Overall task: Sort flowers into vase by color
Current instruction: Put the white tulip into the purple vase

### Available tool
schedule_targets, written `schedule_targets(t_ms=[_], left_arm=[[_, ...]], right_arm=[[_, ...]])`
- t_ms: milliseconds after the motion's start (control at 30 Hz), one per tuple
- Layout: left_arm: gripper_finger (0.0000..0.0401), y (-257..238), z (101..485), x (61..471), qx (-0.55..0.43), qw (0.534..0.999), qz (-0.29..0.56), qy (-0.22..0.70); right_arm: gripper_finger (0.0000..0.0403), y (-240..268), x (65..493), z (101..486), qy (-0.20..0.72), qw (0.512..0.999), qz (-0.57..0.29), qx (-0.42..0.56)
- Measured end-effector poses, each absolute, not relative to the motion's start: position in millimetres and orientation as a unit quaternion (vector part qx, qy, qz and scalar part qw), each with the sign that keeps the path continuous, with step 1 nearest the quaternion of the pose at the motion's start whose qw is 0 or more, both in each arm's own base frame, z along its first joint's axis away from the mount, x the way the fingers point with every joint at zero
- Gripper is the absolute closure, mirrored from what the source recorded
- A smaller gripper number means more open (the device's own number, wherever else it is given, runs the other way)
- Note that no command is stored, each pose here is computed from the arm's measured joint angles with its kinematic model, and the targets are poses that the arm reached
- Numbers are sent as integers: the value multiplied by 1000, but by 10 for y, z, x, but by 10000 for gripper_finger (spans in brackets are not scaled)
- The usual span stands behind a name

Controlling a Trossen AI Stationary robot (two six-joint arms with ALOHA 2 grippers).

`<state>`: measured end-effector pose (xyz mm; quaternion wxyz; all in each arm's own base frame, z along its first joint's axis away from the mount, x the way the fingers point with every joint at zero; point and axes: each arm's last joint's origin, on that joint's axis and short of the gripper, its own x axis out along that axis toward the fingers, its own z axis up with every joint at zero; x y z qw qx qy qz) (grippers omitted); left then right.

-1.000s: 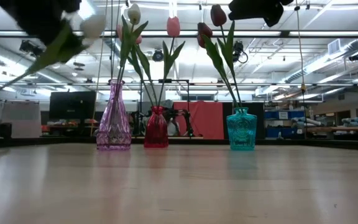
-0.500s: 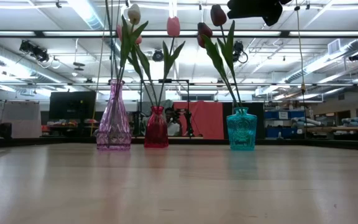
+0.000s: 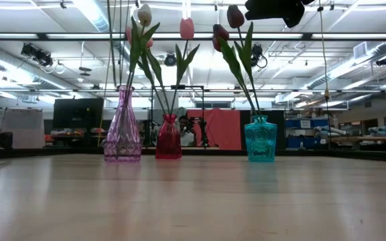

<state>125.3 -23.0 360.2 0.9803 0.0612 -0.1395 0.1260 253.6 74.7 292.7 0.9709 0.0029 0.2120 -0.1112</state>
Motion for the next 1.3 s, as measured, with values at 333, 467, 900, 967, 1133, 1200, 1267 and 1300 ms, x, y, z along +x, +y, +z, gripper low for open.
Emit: schedule_targets(t_ms=[333, 467, 900, 967, 1133, 1200, 1267, 1300], left_arm=[[387, -210, 3582, 1350, 66, 978, 148, -132], [387, -201, 3631, 1325, 54, 977, 153, -139], [390, -204, 3630, 1340, 43, 978, 152, -136], [390, -208, 3583, 1356, 45, 979, 152, -131], [391, -212, 3489, 1381, 41, 979, 156, -127], [391, -214, 3446, 1392, 40, 979, 157, -122], [391, -220, 3375, 1412, 40, 981, 155, -112], [391, -221, 3328, 1423, 38, 981, 155, -107]], right_arm=[[254, 747, 2536, 2927, 212, 971, -111, 3], [254, 747, 2536, 2927, 212, 971, -111, 3], [254, 747, 2536, 2927, 212, 971, -111, 3], [254, 747, 2536, 2927, 212, 971, -111, 3], [254, 747, 2536, 2927, 212, 971, -111, 3], [254, 747, 2536, 2927, 212, 971, -111, 3], [254, 747, 2536, 2927, 212, 971, -111, 3], [254, 747, 2536, 2927, 212, 971, -111, 3]])
